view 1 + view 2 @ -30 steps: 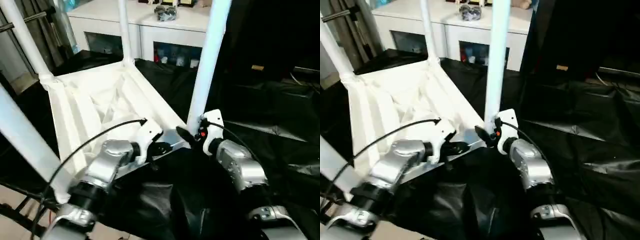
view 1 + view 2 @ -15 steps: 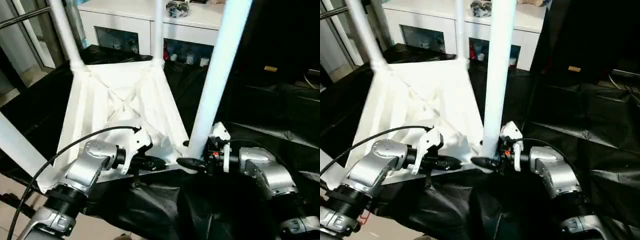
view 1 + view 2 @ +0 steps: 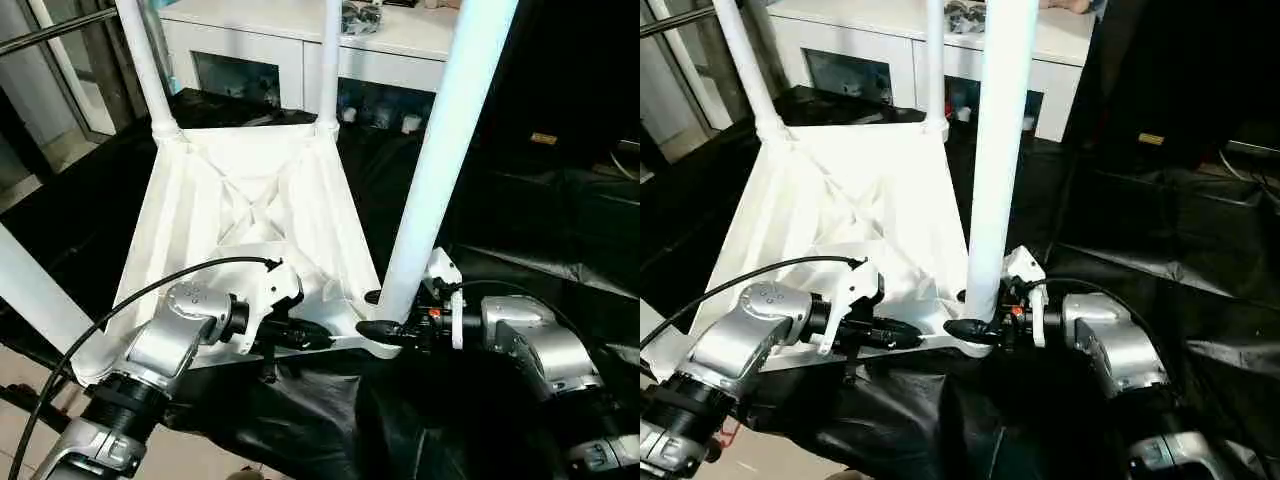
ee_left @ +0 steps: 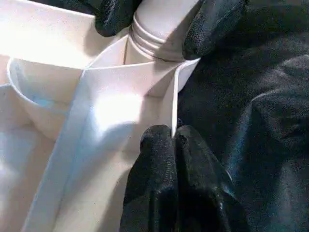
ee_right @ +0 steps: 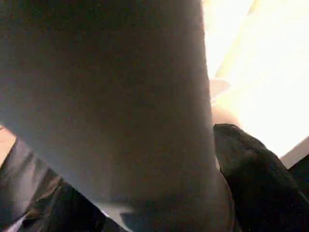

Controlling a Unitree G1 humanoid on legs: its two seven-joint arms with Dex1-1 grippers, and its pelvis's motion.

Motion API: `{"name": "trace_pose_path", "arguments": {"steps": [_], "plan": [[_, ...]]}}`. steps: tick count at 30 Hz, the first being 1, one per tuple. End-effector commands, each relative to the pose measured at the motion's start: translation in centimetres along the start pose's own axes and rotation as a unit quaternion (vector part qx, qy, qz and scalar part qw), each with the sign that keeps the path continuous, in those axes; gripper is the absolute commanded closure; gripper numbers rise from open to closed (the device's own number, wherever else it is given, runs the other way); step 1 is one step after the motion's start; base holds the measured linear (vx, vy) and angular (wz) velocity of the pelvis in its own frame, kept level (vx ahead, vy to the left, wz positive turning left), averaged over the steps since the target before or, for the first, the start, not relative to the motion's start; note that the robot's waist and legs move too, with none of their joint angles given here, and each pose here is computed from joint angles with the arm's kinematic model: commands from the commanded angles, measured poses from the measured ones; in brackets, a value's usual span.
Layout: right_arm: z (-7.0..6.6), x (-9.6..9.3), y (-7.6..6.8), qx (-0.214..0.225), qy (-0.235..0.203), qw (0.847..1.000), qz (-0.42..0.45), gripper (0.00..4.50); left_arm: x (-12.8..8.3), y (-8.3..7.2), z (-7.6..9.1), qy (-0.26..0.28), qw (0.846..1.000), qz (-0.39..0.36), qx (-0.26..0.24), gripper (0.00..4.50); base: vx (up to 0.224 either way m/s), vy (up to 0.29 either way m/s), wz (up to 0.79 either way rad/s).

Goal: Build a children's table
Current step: Rotate leg to tighten

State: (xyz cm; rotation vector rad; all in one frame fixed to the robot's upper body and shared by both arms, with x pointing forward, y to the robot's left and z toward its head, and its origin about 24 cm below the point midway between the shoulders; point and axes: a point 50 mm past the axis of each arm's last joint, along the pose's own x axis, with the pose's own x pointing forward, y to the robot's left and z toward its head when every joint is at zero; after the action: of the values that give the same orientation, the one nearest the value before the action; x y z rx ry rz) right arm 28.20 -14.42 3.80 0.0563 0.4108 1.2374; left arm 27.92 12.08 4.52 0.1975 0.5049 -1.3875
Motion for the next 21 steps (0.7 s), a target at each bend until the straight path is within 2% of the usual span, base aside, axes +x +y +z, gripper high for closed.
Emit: {"name": "trace_pose_path", "arguments": {"steps": [1, 2, 4, 6, 7, 8, 11, 12, 15, 17, 19, 21], "plan": [[-1.1, 1.7, 0.8, 0.027, 0.007, 1.0, 0.011, 1.66, 1.2, -0.1, 1.3, -0.032, 0.999, 0.006, 0.012, 4.5, 0.0, 0.0, 0.0], [-1.2, 2.0, 0.4, 0.028, 0.007, 0.999, -0.014, 1.66, 1.3, 0.1, 1.4, -0.033, 0.999, 0.02, 0.011, 4.5, 0.0, 0.0, 0.0], [-1.9, 3.2, -1.2, 0.052, 0.006, 0.989, -0.141, 1.72, 2.2, 1.4, 2.0, -0.04, 0.995, 0.093, -0.003, 4.5, 0.0, 0.0, 0.0], [-2.2, 4.0, -1.7, 0.083, -0.001, 0.978, -0.193, 1.79, 3.1, 1.9, 2.5, -0.046, 0.991, 0.129, -0.011, 4.5, -0.029, -0.005, -0.02], [-2.2, 4.0, -1.7, 0.083, -0.001, 0.978, -0.193, 1.79, 3.1, 1.9, 2.5, -0.046, 0.991, 0.129, -0.011, 4.5, -0.057, -0.011, -0.04], [-2.4, 4.9, -1.6, 0.095, 0.002, 0.972, -0.216, 1.85, 3.9, 2.1, 3.1, -0.053, 0.987, 0.153, -0.016, 4.5, 0.0, 0.0, 0.0], [-2.5, 5.6, -1.4, 0.1, 0.006, 0.969, -0.228, 1.86, 4.5, 2.2, 3.4, -0.057, 0.985, 0.162, -0.02, 4.5, 0.0, 0.0, 0.0], [-2.4, 6.5, -1.0, 0.096, 0.007, 0.969, -0.228, 1.86, 5.1, 2.0, 3.9, -0.066, 0.983, 0.167, -0.029, 4.5, 0.0, 0.0, 0.0], [-2.3, 7.2, -0.6, 0.086, 0.002, 0.972, -0.22, 1.86, 5.5, 1.6, 4.2, -0.07, 0.984, 0.161, -0.025, 4.5, 0.0, 0.0, 0.0], [-2.2, 7.5, -0.4, 0.091, -0.005, 0.973, -0.211, 1.32, 5.7, 1.4, 4.2, -0.07, 0.985, 0.155, -0.021, 4.5, 0.0, 0.0, 0.0], [-1.8, 7.6, -0.4, 0.109, -0.022, 0.973, -0.2, 1.19, 5.8, 0.8, 4.1, -0.071, 0.989, 0.127, -0.007, 4.5, 0.0, 0.0, 0.0], [-1.5, 7.4, -0.5, 0.09, -0.021, 0.976, -0.196, 0.92, 5.5, 0.4, 4.0, -0.071, 0.992, 0.104, 0.001, 4.5, 0.0, 0.0, 0.0]]}}
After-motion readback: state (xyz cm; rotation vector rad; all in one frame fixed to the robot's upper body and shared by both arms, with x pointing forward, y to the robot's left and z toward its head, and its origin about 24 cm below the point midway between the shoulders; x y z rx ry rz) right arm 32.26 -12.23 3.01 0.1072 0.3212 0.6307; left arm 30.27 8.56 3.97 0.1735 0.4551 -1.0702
